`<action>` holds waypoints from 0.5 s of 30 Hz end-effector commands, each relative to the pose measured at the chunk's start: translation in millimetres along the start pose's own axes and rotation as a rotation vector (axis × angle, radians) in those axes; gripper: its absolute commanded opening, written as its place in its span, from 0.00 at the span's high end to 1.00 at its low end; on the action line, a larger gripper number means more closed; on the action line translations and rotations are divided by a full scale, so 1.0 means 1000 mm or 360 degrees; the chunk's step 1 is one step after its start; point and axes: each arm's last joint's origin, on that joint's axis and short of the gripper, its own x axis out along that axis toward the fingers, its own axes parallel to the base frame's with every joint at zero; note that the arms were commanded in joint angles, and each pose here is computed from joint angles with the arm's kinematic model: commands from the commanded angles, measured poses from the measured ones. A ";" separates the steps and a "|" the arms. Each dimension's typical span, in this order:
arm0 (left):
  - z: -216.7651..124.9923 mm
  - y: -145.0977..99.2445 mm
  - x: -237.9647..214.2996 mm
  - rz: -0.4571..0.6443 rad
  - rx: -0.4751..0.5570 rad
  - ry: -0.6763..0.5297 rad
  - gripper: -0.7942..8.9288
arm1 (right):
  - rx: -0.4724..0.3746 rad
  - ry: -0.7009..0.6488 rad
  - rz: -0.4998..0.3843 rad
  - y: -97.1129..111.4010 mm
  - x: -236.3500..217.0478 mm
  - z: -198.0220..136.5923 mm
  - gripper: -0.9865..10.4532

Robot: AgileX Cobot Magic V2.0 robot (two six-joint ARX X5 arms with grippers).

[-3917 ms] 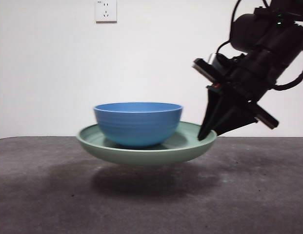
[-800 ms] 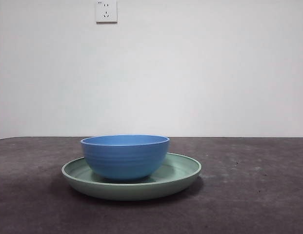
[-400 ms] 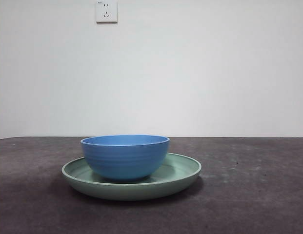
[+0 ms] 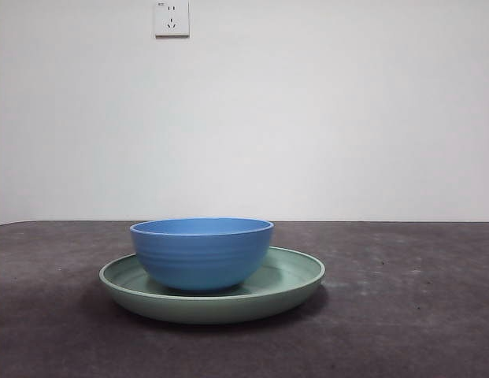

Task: Pick up the blue bowl, put it on the green plate, put it on desk

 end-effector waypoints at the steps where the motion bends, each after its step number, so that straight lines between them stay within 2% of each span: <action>1: 0.004 -0.002 -0.003 -0.0015 0.0004 -0.0030 0.90 | -0.0029 -0.0037 0.0015 0.001 -0.002 0.004 0.90; 15: 0.004 -0.002 -0.003 -0.0015 0.0004 -0.0030 0.90 | -0.0035 -0.0063 0.0020 0.002 -0.003 0.005 0.90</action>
